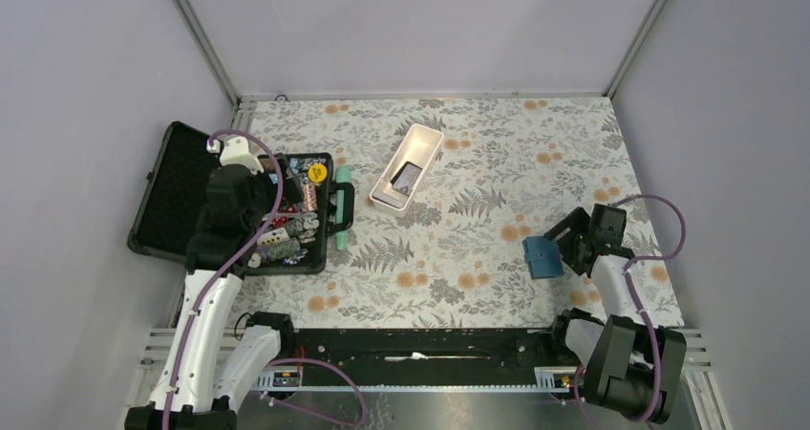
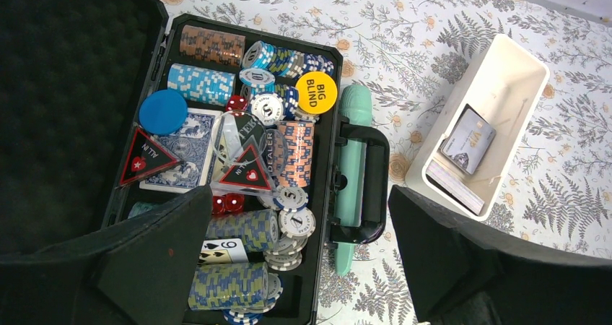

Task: Put the credit cards into the card holder
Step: Move the card holder to the center of the board.

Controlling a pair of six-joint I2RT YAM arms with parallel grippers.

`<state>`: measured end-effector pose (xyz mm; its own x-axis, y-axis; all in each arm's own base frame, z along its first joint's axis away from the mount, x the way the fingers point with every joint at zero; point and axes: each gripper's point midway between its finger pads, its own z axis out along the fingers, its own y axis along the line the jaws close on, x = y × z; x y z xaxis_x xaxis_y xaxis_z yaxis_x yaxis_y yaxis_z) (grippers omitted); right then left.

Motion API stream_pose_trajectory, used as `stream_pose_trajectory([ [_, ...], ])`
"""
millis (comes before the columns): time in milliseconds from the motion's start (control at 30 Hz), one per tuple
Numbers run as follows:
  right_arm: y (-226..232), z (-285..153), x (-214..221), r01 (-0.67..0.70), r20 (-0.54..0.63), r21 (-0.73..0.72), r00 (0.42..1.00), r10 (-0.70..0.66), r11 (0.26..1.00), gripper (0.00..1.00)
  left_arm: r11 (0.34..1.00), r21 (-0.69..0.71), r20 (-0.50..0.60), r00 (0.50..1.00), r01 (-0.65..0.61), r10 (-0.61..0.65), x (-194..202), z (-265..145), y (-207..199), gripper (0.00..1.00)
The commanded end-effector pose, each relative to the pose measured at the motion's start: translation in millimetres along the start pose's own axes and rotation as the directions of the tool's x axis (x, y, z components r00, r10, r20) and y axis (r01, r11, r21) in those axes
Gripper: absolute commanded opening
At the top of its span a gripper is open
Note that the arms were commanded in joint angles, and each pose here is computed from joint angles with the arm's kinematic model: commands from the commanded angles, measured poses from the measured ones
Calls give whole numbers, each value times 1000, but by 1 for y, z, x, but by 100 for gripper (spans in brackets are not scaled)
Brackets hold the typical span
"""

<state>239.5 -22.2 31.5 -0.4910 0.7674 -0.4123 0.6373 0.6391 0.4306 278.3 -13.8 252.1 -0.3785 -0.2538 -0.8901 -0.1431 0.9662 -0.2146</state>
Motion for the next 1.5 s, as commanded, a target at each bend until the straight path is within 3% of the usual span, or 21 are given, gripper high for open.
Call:
stream_pose_trajectory([
  [0,-1,0,9,15,-24,-24,1000,-16,1000,80,1000,19,29,1000,-5,5,-7,3,-3,99],
  [300,2,1,17,22,-61,-52,998,-25,998,73,999,32,30,1000,-5,4,-7,3,-6,99],
  [900,64,17,95,231,-206,-153,944,-259,961,66,997,70,25,999,-25,24,-5,2,-12,99],
  [1233,81,25,99,256,-164,-153,946,-280,954,68,972,232,-19,999,-42,48,9,7,-42,99],
  [1467,71,27,96,260,-146,-110,950,-274,959,68,970,240,-26,999,-40,47,11,7,-43,99],
])
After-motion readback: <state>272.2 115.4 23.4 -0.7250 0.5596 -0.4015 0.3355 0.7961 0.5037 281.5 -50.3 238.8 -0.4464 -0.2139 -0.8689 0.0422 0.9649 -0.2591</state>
